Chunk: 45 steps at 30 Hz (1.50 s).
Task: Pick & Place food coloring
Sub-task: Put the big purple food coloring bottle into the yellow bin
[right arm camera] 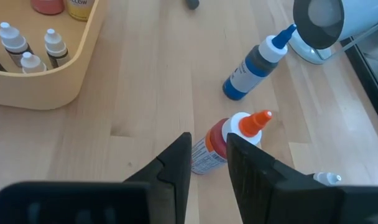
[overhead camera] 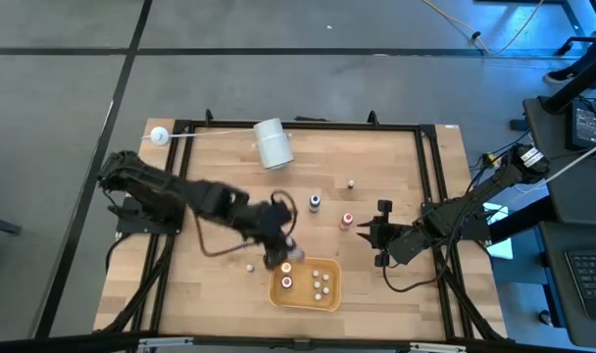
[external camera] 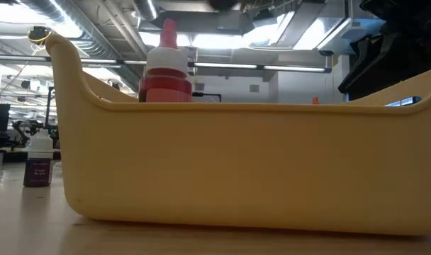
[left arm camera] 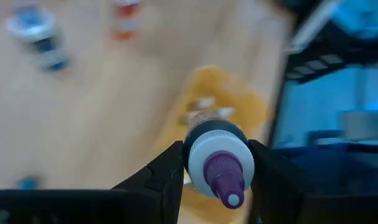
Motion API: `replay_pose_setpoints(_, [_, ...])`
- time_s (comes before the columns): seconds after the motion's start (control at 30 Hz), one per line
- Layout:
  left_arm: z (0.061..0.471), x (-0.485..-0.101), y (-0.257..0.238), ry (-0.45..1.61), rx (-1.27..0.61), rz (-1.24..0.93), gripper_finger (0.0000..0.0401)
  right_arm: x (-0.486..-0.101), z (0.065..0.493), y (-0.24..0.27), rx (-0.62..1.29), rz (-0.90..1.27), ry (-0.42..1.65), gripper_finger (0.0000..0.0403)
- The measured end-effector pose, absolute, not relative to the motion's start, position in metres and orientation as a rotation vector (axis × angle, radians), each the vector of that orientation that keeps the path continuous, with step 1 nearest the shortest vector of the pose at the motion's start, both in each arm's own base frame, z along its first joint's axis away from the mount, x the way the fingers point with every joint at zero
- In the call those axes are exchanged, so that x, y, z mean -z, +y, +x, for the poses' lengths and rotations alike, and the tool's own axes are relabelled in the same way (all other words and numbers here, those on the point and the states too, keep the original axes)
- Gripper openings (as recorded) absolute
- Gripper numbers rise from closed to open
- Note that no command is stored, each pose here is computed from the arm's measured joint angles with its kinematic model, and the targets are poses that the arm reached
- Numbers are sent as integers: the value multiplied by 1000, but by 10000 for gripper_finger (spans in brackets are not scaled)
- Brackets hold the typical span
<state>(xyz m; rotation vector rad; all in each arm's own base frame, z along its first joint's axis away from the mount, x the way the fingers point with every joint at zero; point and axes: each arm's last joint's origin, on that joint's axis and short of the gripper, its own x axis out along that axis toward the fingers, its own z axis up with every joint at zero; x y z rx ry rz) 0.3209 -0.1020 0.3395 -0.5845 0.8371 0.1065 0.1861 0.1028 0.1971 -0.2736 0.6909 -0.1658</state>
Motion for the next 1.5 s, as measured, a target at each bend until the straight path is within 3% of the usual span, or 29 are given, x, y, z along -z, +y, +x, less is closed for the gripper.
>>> replay_pose_setpoints(0.23, [308,-343,-152,753,-28,-522,147,-198,187,103,163,-261,679,104])
replay_pose_setpoints(0.5, [310,-313,-193,828,4,-422,146,-198,187,103,170,-261,673,104])
replay_pose_setpoints(1.03, [338,-278,-229,1067,44,-142,146,-198,187,103,223,-120,661,104])
replay_pose_setpoints(1.5, [348,-247,-231,1162,-47,-112,150,-198,187,103,223,-116,659,104])
